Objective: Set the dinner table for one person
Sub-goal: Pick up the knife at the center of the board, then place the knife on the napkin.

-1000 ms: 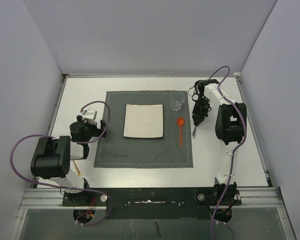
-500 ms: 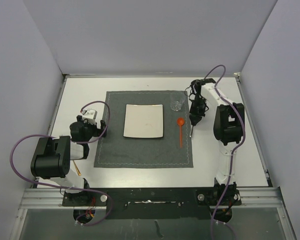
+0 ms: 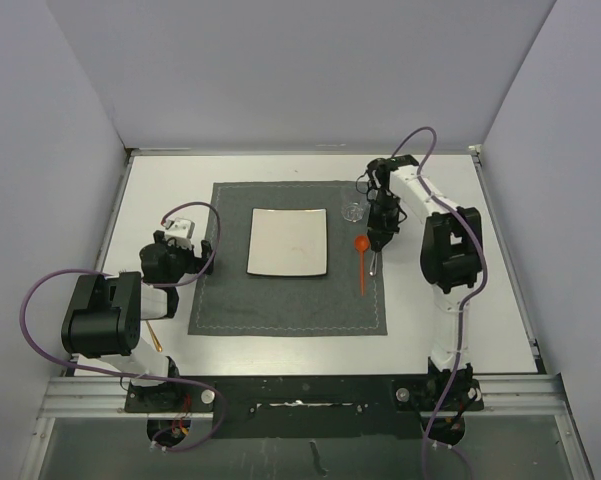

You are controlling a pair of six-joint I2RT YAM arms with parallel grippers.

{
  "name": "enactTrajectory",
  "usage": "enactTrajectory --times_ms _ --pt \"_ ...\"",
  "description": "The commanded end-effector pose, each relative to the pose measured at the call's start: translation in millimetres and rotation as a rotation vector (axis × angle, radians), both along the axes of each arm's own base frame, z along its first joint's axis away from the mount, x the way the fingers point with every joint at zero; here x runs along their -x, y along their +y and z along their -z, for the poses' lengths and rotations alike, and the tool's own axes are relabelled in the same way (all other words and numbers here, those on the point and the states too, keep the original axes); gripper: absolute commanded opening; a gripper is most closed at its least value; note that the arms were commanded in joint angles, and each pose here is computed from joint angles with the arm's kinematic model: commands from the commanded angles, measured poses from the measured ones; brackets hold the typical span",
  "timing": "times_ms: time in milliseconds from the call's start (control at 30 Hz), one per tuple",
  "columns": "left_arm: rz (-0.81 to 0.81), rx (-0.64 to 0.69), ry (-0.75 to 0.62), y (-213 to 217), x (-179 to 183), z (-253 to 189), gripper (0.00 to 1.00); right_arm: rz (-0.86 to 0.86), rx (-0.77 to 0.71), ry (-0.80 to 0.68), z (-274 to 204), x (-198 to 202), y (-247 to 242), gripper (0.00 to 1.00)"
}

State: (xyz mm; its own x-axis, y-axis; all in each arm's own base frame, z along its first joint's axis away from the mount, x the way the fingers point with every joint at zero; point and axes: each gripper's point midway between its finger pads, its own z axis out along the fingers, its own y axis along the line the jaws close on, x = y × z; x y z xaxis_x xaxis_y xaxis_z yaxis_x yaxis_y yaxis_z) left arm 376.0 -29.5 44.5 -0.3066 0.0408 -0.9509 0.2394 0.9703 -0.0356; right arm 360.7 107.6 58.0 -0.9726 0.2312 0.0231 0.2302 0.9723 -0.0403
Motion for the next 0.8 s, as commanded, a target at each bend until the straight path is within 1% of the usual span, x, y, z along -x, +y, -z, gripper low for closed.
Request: enactTrajectory --times_ms 0,767 --pt "0.005 0.003 -0.069 0 -7 -14 0.98 -0.026 -0.043 -0.089 -39 -5 17 0.0" --pt "0.007 0.004 -0.068 -1 -7 -14 0.98 -0.136 -0.071 -0.053 -31 11 73 0.0"
